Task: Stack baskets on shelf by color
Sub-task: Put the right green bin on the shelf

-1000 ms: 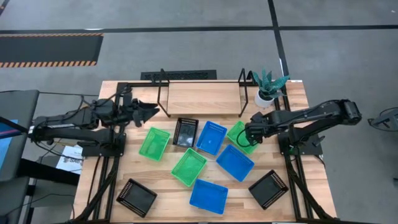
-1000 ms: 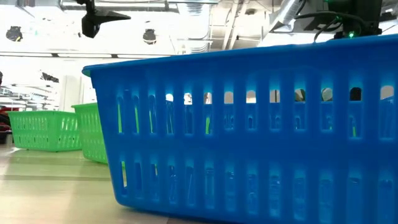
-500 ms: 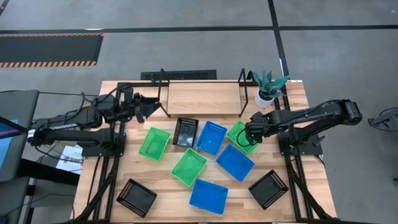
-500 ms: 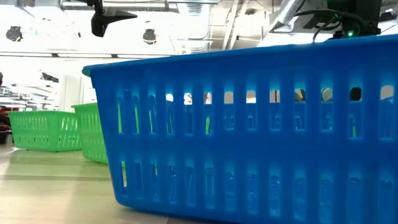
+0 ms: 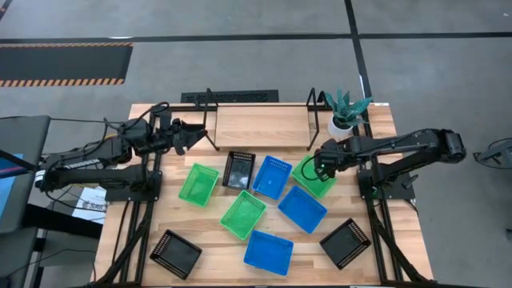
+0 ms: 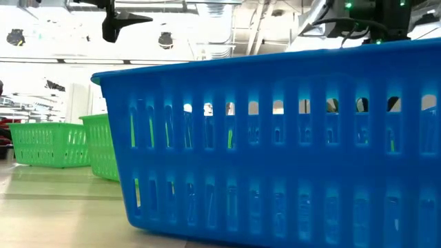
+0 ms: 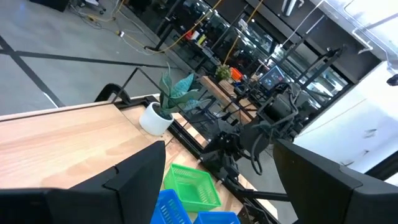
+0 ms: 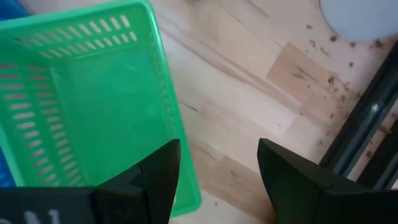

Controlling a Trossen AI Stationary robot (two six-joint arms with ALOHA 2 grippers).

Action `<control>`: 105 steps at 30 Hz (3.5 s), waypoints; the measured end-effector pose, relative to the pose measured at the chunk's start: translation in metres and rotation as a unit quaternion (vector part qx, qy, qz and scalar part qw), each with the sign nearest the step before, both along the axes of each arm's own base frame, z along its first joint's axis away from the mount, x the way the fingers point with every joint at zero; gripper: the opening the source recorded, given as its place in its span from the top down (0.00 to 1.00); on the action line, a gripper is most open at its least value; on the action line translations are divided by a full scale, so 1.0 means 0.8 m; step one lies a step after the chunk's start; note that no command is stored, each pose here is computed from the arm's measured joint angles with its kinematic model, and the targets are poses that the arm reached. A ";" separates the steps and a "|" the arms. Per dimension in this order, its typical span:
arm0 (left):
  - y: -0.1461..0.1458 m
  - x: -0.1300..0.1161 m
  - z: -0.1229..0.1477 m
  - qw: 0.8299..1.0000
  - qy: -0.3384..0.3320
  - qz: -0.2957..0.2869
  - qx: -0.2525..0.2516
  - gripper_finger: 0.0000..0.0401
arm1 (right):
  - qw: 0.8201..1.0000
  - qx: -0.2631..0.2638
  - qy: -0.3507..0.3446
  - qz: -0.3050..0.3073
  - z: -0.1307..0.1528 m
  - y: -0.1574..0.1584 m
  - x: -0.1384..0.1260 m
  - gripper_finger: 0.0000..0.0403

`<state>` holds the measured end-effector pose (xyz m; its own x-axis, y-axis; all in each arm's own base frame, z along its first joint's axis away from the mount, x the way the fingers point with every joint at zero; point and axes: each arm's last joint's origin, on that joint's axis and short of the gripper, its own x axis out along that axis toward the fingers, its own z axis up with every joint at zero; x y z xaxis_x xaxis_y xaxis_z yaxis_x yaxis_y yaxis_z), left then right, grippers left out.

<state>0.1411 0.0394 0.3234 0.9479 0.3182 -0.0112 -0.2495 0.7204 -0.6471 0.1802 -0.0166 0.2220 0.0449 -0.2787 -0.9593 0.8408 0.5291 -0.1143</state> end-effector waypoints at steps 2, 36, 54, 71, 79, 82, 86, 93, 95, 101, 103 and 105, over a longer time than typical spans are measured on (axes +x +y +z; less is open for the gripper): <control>0.000 0.000 0.000 1.000 0.002 0.000 0.005 0.29 | 1.000 0.007 -0.009 0.009 -0.004 -0.002 0.002 0.41; 0.002 -0.001 0.000 0.999 0.002 0.032 0.006 0.29 | 0.995 0.100 -0.011 0.017 -0.066 -0.014 -0.016 0.96; 0.003 -0.001 -0.001 0.999 0.004 0.037 -0.001 0.29 | 0.972 0.090 -0.215 -0.001 0.078 -0.014 0.027 0.97; 0.003 -0.001 -0.003 0.999 0.000 0.038 -0.032 0.29 | 0.912 -0.021 -0.402 -0.085 0.104 -0.085 0.160 0.95; 0.004 -0.001 -0.003 0.998 0.000 0.055 -0.031 0.29 | 0.920 -0.036 -0.370 -0.126 0.064 -0.137 0.214 0.94; 0.004 -0.001 -0.003 0.998 0.001 0.056 -0.031 0.29 | 0.924 -0.035 -0.359 -0.131 0.048 -0.148 0.233 0.95; 0.004 -0.002 -0.004 0.998 0.003 0.060 -0.032 0.29 | 0.929 -0.029 -0.343 -0.134 0.028 -0.159 0.255 0.94; 0.004 -0.002 -0.004 0.997 0.002 0.064 -0.034 0.29 | 0.937 -0.012 -0.322 -0.135 0.001 -0.168 0.281 0.92; 0.004 -0.002 -0.004 0.997 0.001 0.065 -0.034 0.29 | 0.938 -0.009 -0.319 -0.138 -0.004 -0.170 0.287 0.92; 0.004 -0.002 -0.004 0.997 0.000 0.067 -0.043 0.29 | 0.940 0.000 -0.317 -0.130 -0.003 -0.171 0.295 0.87; 0.004 -0.002 -0.005 0.997 0.002 0.067 -0.044 0.29 | 0.941 -0.003 -0.316 -0.122 -0.003 -0.171 0.294 0.83; 0.004 -0.002 -0.005 0.997 0.001 0.067 -0.045 0.29 | 0.942 -0.006 -0.314 -0.121 -0.001 -0.174 0.293 0.77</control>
